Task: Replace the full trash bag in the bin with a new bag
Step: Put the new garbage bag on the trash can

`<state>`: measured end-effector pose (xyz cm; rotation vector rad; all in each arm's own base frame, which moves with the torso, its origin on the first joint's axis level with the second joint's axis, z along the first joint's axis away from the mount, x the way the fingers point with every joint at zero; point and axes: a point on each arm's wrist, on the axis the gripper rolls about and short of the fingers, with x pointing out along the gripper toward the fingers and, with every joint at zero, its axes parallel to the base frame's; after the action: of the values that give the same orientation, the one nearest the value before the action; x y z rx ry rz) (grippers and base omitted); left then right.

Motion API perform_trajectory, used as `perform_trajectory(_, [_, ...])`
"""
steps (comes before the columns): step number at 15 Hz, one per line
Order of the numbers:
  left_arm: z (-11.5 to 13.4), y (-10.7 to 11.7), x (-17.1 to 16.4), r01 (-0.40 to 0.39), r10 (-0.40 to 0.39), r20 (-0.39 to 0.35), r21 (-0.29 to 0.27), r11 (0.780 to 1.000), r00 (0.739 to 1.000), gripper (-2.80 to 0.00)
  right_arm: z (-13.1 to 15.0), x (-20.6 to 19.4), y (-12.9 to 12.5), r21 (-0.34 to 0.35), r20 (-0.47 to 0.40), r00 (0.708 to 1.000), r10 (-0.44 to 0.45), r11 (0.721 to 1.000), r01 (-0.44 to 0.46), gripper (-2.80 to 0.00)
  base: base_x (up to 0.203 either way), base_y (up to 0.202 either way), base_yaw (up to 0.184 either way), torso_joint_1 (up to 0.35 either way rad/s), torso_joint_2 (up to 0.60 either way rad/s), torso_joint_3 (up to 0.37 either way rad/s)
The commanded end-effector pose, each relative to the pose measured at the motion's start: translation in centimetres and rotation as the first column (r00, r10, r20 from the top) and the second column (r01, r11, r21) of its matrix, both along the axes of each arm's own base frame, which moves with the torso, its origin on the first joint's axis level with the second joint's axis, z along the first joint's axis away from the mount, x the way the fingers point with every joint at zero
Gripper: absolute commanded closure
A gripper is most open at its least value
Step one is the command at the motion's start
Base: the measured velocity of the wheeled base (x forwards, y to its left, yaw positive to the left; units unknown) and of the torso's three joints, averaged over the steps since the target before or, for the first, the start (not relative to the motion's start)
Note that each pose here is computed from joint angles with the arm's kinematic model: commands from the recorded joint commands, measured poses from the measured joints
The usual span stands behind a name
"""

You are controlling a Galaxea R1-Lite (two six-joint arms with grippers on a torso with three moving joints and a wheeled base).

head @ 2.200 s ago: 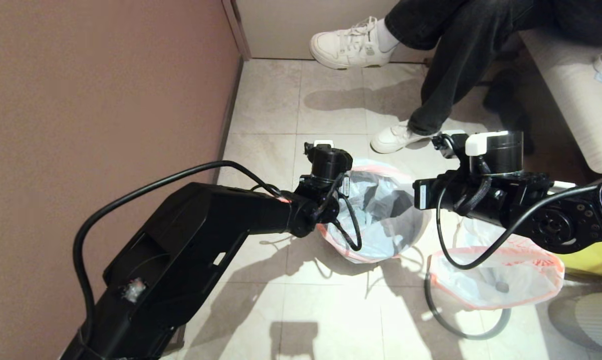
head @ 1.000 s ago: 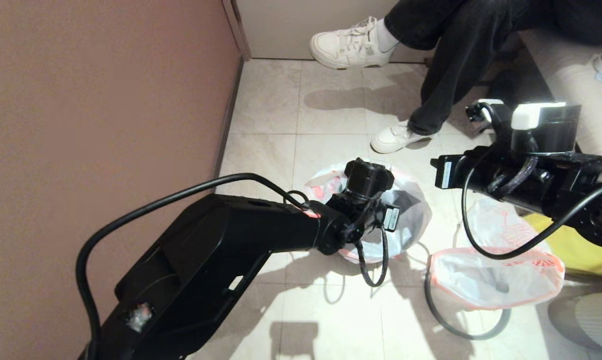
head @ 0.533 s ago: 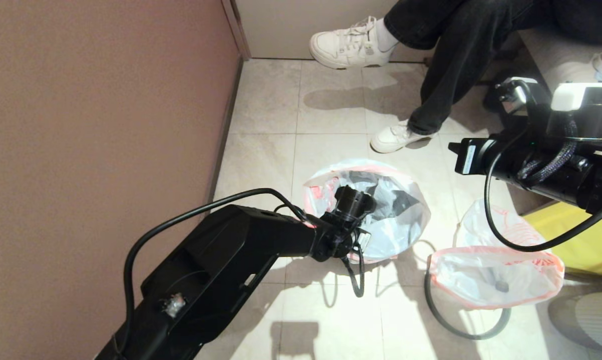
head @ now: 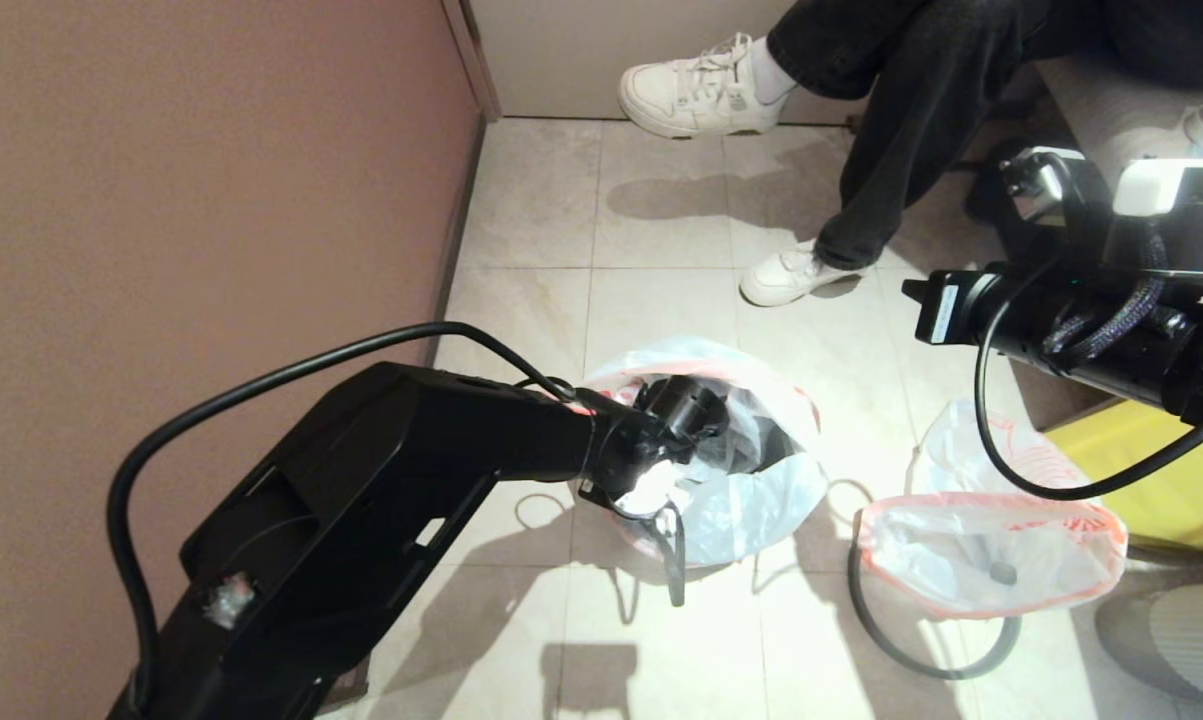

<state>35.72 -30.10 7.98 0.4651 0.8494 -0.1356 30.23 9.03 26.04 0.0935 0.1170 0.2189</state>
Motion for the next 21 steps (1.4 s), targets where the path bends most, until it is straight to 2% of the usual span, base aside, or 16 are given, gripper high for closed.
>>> perform_trajectory(1, [0.2,1.2,-0.1,-0.028,0.029,-0.009,0.028,0.999,1.0,0.0,0.2,-0.1,-0.1,0.004,0.006,1.0,-0.001,1.0,0.001,0.0,0.0,0.0,0.0,0.0,0.0,0.0])
perform_trajectory(4, [-0.2,2.7,0.0,-0.065,0.067,-0.02,0.073,0.995,0.998,0.0,0.2,-0.1,-0.1,0.003,0.006,1.0,-0.003,1.0,0.003,0.0,0.0,0.0,0.0,0.0,0.0,0.0])
perform_trajectory(5, [-0.1,2.6,0.2,-0.067,0.068,-0.008,0.062,0.996,0.998,0.0,0.2,-0.1,-0.2,0.003,0.006,1.0,-0.005,1.0,0.005,0.0,0.0,0.0,0.0,0.0,0.0,0.0])
perform_trajectory(8, [1.4,0.4,1.8,-0.052,0.057,0.113,-0.047,0.998,0.992,0.0,0.1,0.0,-0.1,0.003,0.004,1.0,-0.003,1.0,0.003,0.0,0.0,0.0,0.0,0.0,0.0,0.0])
perform_trajectory(9, [1.5,-0.7,2.2,-0.018,0.03,0.155,-0.077,0.997,0.987,0.0,0.0,0.0,-0.1,0.002,0.001,1.0,-0.002,1.0,0.002,0.0,0.0,0.0,0.0,0.0,0.0,0.0])
perform_trajectory(11, [0.5,-3.2,2.8,0.113,-0.084,0.268,-0.097,0.989,0.96,0.0,0.0,0.1,-0.2,0.003,-0.001,1.0,-0.006,1.0,0.006,0.0,0.0,0.0,0.0,0.0,0.0,0.0])
perform_trajectory(13, [-0.8,-5.0,3.2,0.203,-0.156,0.363,-0.093,0.975,0.919,0.0,0.1,0.1,-0.4,0.004,0.003,1.0,-0.014,1.0,0.014,0.0,0.0,0.0,0.0,0.0,0.0,0.0])
perform_trajectory(15, [-1.2,-6.7,3.2,0.306,-0.212,0.454,-0.146,0.941,0.865,0.0,0.1,0.2,-0.6,0.004,0.003,1.0,-0.019,1.0,0.019,0.0,0.0,0.0,0.0,0.0,0.0,0.0])
perform_trajectory(16, [-1.5,-7.0,3.1,0.333,-0.238,0.458,-0.14,0.932,0.857,0.0,0.0,0.2,-0.6,0.003,0.0,1.0,-0.019,1.0,0.019,0.0,0.0,0.0,0.0,0.0,0.0,0.0])
perform_trajectory(18, [-2.4,-6.3,2.9,0.281,-0.237,0.378,-0.063,0.958,0.895,0.0,-0.3,0.4,-0.5,0.001,-0.007,1.0,-0.017,1.0,0.017,0.0,0.0,0.0,0.0,0.0,0.0,0.0])
perform_trajectory(19, [-2.7,-5.5,3.2,0.236,-0.211,0.346,-0.03,0.971,0.914,0.0,-0.3,0.5,-0.4,0.0,-0.008,1.0,-0.017,1.0,0.017,0.0,0.0,0.0,0.0,0.0,0.0,0.0])
perform_trajectory(21, [-2.9,-5.7,3.4,0.237,-0.198,0.366,-0.065,0.969,0.909,0.0,-0.2,0.4,-0.5,0.001,-0.005,1.0,-0.017,1.0,0.017,0.0,0.0,0.0,0.0,0.0,0.0,0.0])
